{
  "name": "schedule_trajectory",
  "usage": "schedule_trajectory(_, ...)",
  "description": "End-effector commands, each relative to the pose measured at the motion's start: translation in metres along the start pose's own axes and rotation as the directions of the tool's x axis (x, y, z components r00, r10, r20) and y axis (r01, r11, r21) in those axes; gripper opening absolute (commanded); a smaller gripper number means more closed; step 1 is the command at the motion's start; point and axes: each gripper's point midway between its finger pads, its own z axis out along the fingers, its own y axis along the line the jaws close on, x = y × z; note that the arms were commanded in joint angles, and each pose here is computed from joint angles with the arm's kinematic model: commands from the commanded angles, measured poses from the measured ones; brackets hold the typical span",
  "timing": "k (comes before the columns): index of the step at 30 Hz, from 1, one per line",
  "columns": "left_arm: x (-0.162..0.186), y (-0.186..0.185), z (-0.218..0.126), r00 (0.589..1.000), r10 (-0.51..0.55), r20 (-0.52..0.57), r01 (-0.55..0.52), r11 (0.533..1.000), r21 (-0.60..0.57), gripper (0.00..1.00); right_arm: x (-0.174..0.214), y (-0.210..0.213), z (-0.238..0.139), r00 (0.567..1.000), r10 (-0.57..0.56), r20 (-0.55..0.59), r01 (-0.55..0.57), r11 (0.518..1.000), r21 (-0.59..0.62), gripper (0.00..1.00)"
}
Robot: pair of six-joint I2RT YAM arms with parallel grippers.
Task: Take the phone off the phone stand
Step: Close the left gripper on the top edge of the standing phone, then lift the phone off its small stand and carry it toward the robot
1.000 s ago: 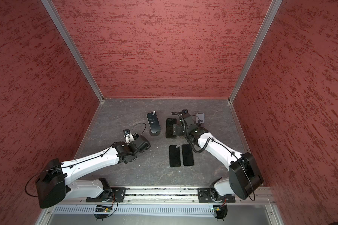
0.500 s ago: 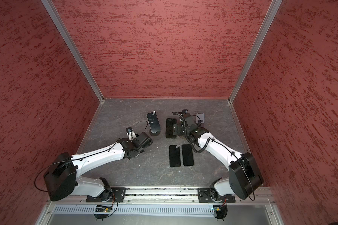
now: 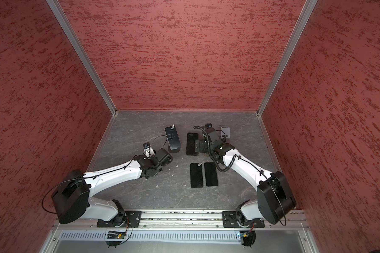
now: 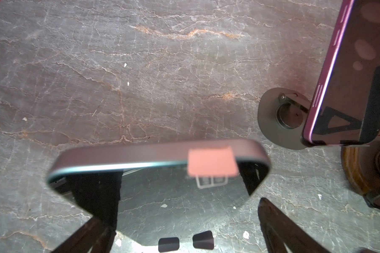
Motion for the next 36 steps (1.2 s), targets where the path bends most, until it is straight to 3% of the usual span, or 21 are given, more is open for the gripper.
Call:
schedule_trajectory(1, 0.002, 0.005, 0.007, 1.0, 0.011, 0.011, -0.011, 1.0, -0.025, 0.97, -0.003, 0.0, -0.003, 1.0, 0.028, 0.008, -0.028, 0.999, -0.017, 0.99)
schedule_trajectory(15, 0.01, 0.008, 0.015, 1.0, 0.007, 0.005, -0.007, 0.999, -0.048, 0.85, 0.0, -0.002, -0.006, 0.999, 0.041, 0.004, -0.041, 0.999, -0.017, 0.99)
schedule_trajectory(29, 0.011, 0.009, 0.013, 1.0, 0.02, 0.014, -0.02, 0.999, -0.047, 0.62, -0.001, -0.003, -0.007, 0.999, 0.042, 0.001, -0.042, 0.999, -0.01, 0.99)
schedule_trajectory(36, -0.003, 0.004, -0.004, 0.993, 0.087, 0.079, -0.083, 0.995, -0.048, 0.62, 0.0, -0.004, -0.007, 0.999, 0.041, -0.001, -0.041, 0.999, -0.005, 0.99)
